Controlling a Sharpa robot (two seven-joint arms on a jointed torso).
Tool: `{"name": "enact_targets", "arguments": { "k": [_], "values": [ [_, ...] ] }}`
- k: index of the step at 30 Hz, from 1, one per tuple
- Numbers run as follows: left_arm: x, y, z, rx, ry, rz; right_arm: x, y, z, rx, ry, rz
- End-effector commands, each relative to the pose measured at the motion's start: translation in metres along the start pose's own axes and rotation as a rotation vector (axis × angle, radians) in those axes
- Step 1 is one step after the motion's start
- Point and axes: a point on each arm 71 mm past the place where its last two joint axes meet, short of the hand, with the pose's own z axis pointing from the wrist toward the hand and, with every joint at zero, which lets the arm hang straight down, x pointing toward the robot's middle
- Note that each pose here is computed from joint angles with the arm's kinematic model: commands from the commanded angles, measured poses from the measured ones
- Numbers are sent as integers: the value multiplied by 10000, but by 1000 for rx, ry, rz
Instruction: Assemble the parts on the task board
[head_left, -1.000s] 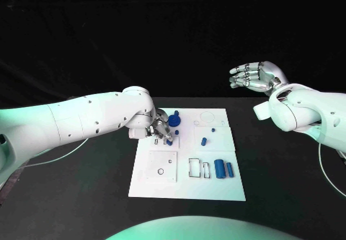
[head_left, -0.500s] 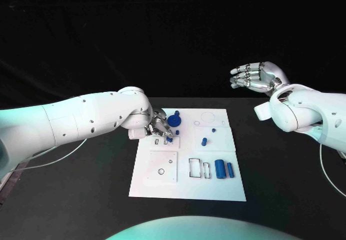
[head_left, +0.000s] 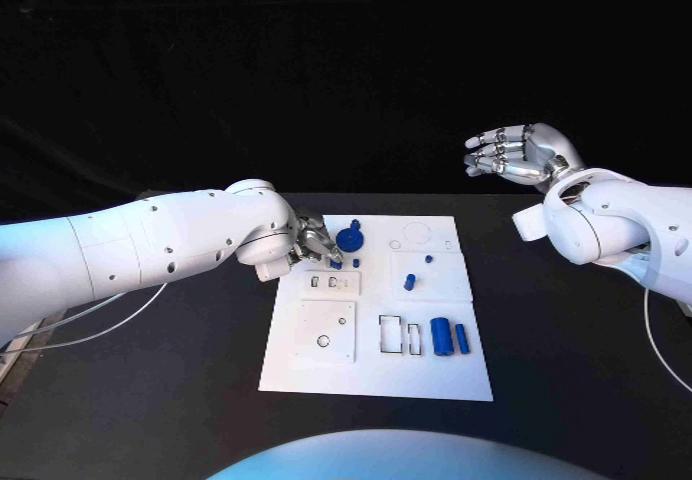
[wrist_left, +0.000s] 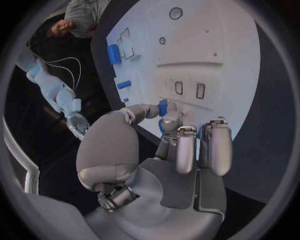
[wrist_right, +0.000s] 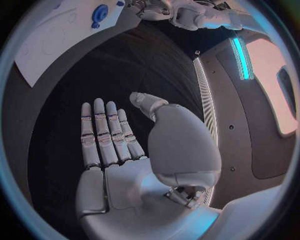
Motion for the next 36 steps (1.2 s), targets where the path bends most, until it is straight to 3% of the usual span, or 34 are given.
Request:
{"name": "enact_targets", "arguments": {
  "k": [1,28,36],
  "values": [
    [-19,-9,3,8,-70,38,10,7,-5,-14,8,-6],
    [154,30,22,-27,73,168,10,-10,-16,-12,8,-7],
    [168,34,41,-31,71,171,15,-12,-17,-11,10,-6]
  ]
}}
